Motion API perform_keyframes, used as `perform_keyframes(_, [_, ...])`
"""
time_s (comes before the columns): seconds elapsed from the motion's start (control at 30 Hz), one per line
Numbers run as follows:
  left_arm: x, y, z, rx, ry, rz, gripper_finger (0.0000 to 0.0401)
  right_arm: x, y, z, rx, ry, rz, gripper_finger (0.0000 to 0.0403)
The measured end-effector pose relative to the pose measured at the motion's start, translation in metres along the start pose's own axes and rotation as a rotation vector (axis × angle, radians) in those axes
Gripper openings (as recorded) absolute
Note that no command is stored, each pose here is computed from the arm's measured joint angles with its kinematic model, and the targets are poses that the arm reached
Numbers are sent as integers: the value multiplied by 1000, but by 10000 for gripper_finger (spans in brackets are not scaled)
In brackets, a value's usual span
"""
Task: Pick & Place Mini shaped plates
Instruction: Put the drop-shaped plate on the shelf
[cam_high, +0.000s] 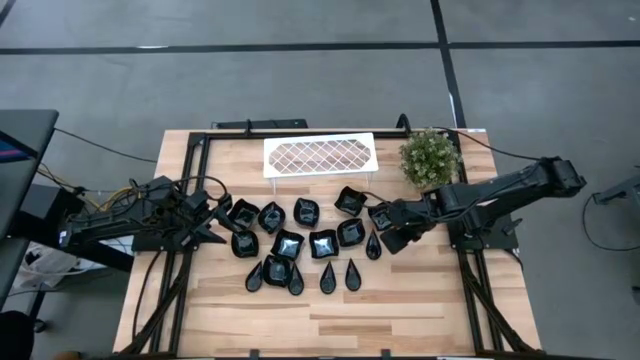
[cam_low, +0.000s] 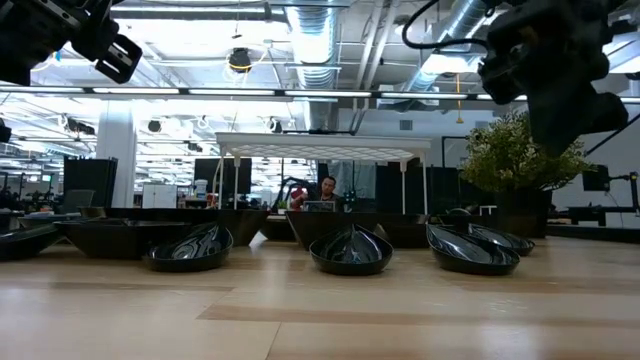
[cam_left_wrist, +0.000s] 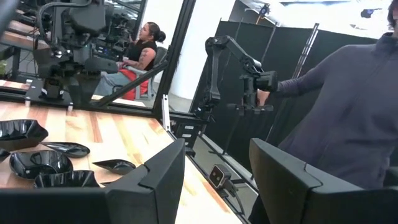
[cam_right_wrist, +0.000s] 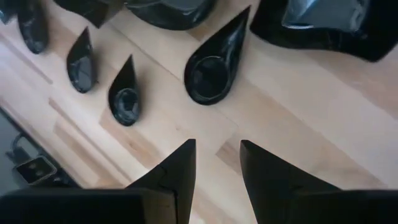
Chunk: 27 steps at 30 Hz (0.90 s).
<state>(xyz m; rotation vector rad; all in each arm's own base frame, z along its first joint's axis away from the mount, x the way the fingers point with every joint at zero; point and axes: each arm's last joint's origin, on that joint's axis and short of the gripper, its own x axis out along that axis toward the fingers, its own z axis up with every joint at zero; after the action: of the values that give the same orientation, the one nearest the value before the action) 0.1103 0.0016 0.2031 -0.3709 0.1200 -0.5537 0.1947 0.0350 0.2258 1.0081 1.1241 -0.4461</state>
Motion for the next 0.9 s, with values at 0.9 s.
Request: perform_keyframes(0.9, [0, -1, 0, 1, 4, -15, 182, 3, 0, -3, 113, -35, -39, 147])
